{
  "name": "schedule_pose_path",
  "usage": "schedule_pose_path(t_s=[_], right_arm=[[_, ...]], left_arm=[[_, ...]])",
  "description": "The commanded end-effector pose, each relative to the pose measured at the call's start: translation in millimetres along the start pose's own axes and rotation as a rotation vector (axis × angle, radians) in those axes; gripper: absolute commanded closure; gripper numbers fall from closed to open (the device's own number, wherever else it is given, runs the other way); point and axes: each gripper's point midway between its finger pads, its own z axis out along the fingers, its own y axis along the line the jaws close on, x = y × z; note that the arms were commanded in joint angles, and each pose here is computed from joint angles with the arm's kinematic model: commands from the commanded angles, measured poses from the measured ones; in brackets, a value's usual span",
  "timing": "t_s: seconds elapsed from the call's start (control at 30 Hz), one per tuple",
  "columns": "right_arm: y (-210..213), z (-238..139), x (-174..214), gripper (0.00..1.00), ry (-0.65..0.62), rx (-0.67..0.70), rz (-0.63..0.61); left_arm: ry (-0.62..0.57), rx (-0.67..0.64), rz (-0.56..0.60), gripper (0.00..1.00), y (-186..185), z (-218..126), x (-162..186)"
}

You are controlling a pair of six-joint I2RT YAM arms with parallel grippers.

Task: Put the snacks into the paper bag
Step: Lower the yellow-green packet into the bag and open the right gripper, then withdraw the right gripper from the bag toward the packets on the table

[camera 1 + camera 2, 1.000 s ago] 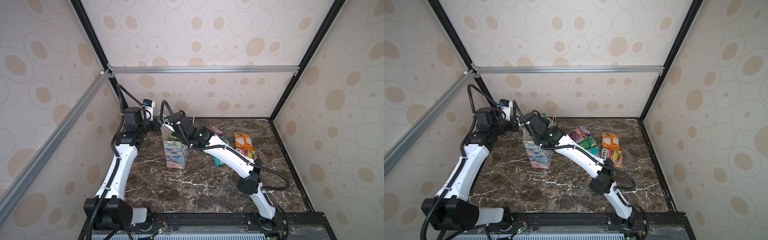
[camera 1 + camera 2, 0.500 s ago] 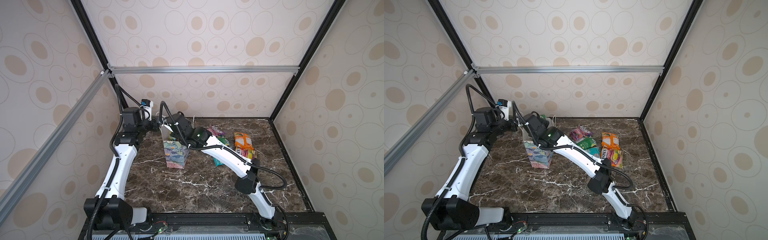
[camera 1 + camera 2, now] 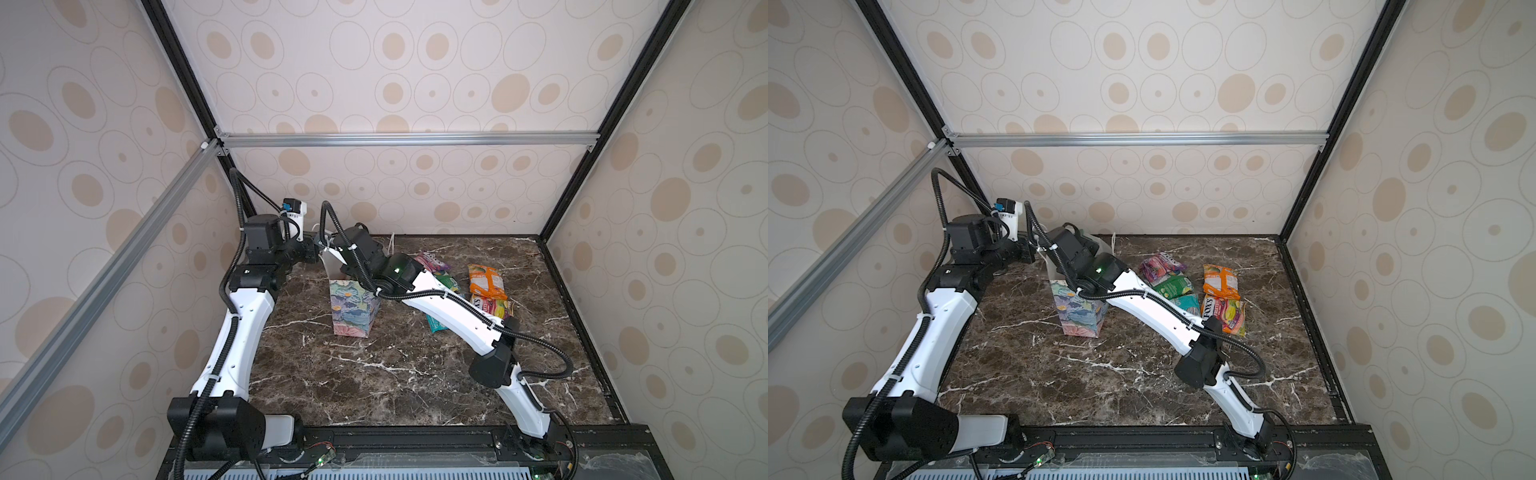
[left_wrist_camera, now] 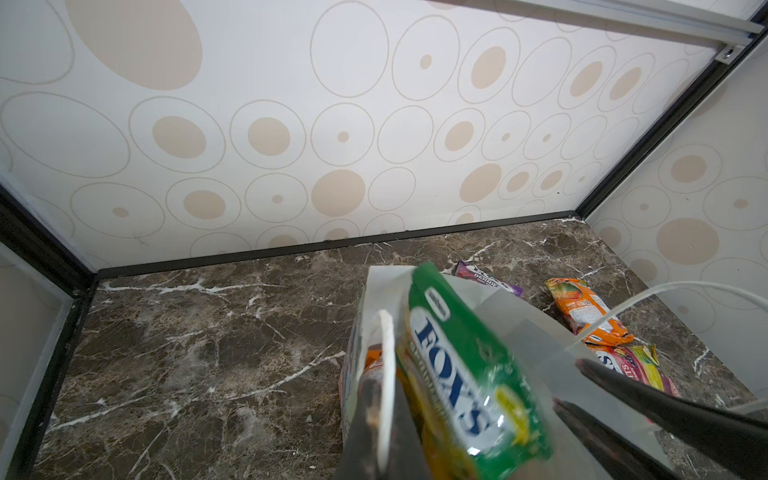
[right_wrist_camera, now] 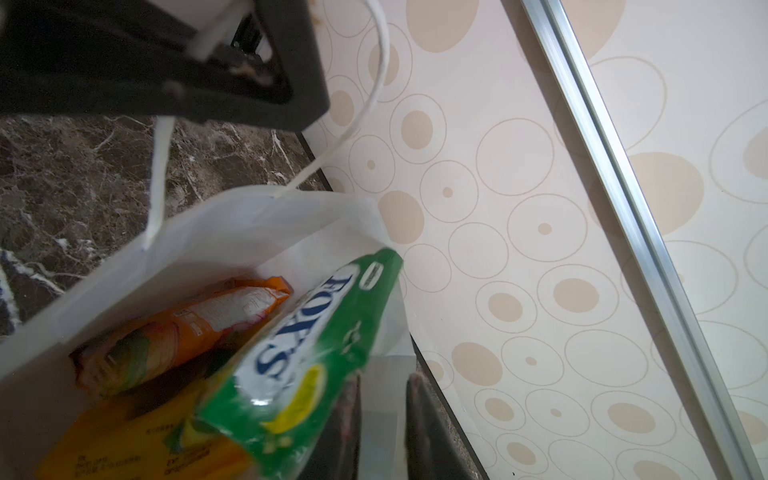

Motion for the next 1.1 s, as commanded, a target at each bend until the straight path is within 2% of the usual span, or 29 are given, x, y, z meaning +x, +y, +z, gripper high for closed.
schedule_pose_path(t_s=[0.0,0.23,0.37,0.6,0.87,1.07], right_arm=[[-18.9,-28.1,-21.0,0.77,-0.084,-0.033,0.086],[-29.8,-68.2,-40.6,0.66,-0.19,-0.17,0.244],[-39.3,-92.3,-49.4,0.64,-0.243,-0.239,0.335],[-61.4,-122.2,-49.9,0.63,-0.294,-0.258,0.433],[-69.3,-145.7,-29.2,0.61,-0.303,-0.29,0.53],[-72.6,-160.3,15.6,0.57,-0.222,-0.244,0.615]], left_arm=[[-0.07,0.029,0.034,0.98,-11.8,-13.9,-21.9],[-0.07,0.017,0.039,0.98,-10.0,-14.5,-21.6],[-0.07,0.013,0.038,0.97,-9.3,-14.3,-21.5],[-0.072,0.017,0.036,0.97,-10.1,-14.9,-22.1],[-0.076,0.031,0.029,0.98,-12.3,-14.5,-22.6],[-0.08,0.045,0.029,0.97,-15.4,-16.4,-24.1]])
